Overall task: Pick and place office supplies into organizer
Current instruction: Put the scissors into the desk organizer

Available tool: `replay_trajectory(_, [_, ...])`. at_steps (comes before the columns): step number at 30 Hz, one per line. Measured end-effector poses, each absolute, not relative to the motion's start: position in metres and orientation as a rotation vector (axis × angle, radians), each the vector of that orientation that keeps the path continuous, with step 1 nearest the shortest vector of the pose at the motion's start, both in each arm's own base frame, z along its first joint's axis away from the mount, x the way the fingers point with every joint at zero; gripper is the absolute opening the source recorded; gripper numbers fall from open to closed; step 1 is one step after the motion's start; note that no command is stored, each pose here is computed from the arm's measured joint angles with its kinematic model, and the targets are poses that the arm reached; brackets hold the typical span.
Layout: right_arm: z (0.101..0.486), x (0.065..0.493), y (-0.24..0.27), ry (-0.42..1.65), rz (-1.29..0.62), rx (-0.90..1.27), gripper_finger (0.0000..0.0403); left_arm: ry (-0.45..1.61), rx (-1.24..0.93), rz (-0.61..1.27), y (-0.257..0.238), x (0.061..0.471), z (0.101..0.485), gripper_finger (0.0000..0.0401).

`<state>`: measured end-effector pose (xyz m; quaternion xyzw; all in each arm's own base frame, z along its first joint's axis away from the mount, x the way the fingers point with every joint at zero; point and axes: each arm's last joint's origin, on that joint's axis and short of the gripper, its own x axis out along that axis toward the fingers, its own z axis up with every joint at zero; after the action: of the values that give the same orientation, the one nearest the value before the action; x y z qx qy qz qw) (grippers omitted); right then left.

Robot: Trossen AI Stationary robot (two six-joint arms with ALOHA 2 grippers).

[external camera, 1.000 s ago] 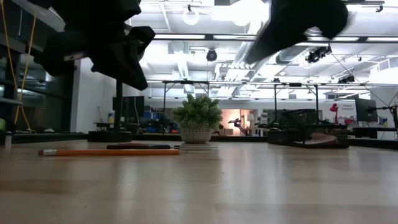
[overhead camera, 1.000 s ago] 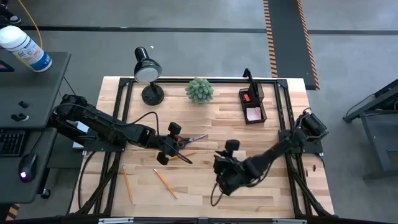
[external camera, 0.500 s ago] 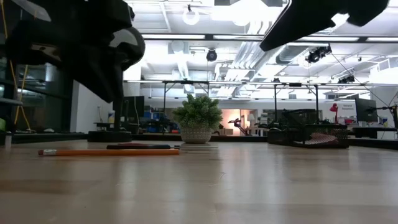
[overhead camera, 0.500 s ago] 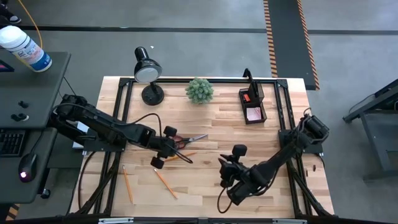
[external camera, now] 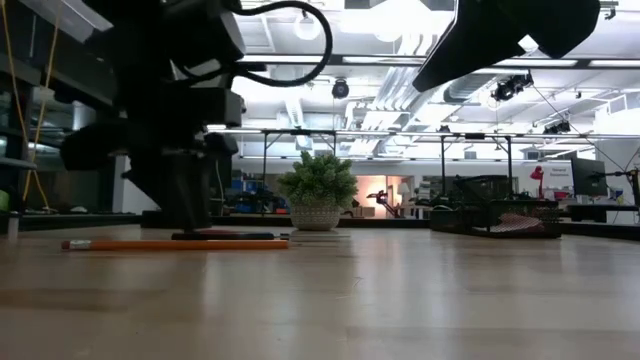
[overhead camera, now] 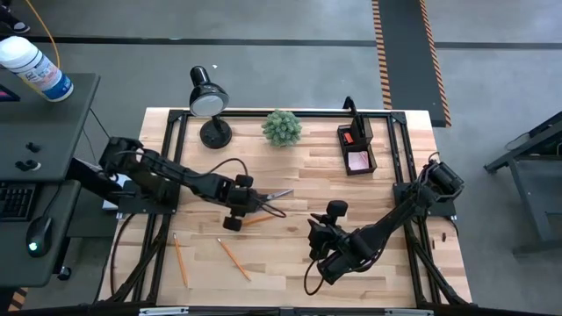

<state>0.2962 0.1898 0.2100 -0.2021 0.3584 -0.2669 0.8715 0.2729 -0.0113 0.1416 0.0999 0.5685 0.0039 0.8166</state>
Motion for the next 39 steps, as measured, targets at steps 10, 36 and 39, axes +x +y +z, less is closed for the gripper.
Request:
replay_trajectory(10, [0.21,0.297,0.19,0.744,-0.559,-0.418,0.0084,1.219,0.188,0.022,-0.012,0.279,0.129,0.0074])
replay_trajectory(36, [0.211,0.294,0.193,0.72,-0.568,-0.444,0.0084,1.184,0.362,-0.079,-0.015,0.298,0.143,0.0003])
replay_trajectory(39, [0.211,0.292,0.194,0.724,-0.564,-0.448,0.0084,1.183,0.422,-0.091,-0.017,0.307,0.159,0.0002])
